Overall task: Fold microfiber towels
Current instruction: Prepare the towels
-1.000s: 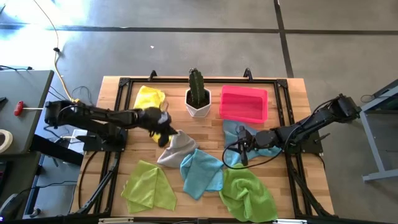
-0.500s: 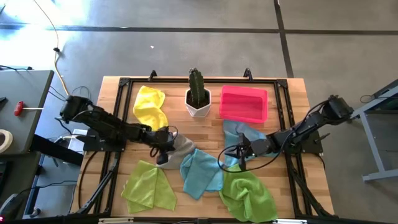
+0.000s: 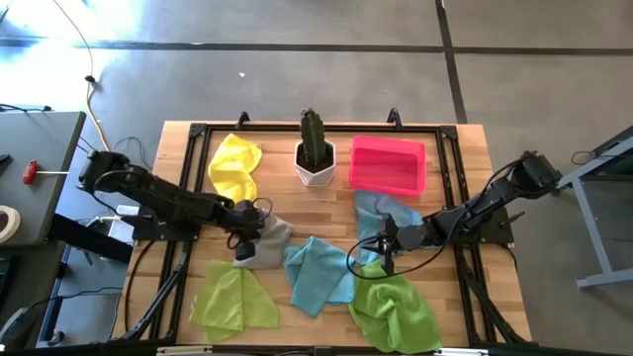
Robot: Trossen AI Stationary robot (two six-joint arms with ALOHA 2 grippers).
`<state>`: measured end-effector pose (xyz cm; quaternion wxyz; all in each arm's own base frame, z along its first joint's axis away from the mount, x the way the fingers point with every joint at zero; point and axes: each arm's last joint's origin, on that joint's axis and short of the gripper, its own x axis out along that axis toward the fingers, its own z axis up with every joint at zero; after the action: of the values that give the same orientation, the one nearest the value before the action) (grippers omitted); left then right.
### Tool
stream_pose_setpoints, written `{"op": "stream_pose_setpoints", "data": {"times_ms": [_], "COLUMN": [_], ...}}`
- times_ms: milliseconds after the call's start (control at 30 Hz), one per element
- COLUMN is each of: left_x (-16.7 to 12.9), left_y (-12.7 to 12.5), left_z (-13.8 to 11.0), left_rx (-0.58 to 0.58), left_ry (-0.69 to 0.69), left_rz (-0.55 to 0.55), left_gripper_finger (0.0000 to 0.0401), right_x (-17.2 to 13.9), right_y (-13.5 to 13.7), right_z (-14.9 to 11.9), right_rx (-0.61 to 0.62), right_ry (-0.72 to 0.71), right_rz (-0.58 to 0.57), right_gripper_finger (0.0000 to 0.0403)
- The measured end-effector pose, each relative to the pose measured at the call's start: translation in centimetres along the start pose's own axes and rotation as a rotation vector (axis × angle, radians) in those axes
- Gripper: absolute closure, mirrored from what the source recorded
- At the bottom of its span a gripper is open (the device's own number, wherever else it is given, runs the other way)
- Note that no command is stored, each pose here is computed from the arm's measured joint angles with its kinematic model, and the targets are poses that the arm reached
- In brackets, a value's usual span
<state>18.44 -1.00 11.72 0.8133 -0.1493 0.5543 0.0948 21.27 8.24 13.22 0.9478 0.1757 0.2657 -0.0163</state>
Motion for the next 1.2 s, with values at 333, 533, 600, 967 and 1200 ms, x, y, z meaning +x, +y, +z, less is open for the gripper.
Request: {"op": "stream_pose_setpoints", "data": {"times_ms": [333,533,600,967,1200], "left_x": [-2.4,-3.2,-3.6,-6.9,-7.0], "left_y": [1.8,2.5,2.3,-0.2,-2.0], "left_z": [-3.1,-4.0,-3.3,3.2,6.5], "left_rx": [-0.218,-0.318,-0.333,-0.260,-0.167], "left_ry": [0.187,0.236,0.220,-0.130,-0.399], "left_rz": [0.259,0.436,0.443,0.339,0.129], "left_gripper_finger": [0.0401,0.0401,0.0401,0.0401,0.0401], "right_x": [0.0,0.2,0.3,0.8,0.7], "right_y": [-0.3,-1.0,-1.4,-3.9,-2.7], "right_z": [-0.2,0.3,0.5,1.4,4.8], "right_rx": [-0.007,-0.032,-0.041,-0.033,-0.079], "right_ry": [0.024,0.012,0.007,0.081,0.333], "right_rz": [-0.020,-0.053,-0.069,-0.214,-0.349], "right_gripper_finger": [0.0402,0.0402,0.0402,0.0402,0.0402]}}
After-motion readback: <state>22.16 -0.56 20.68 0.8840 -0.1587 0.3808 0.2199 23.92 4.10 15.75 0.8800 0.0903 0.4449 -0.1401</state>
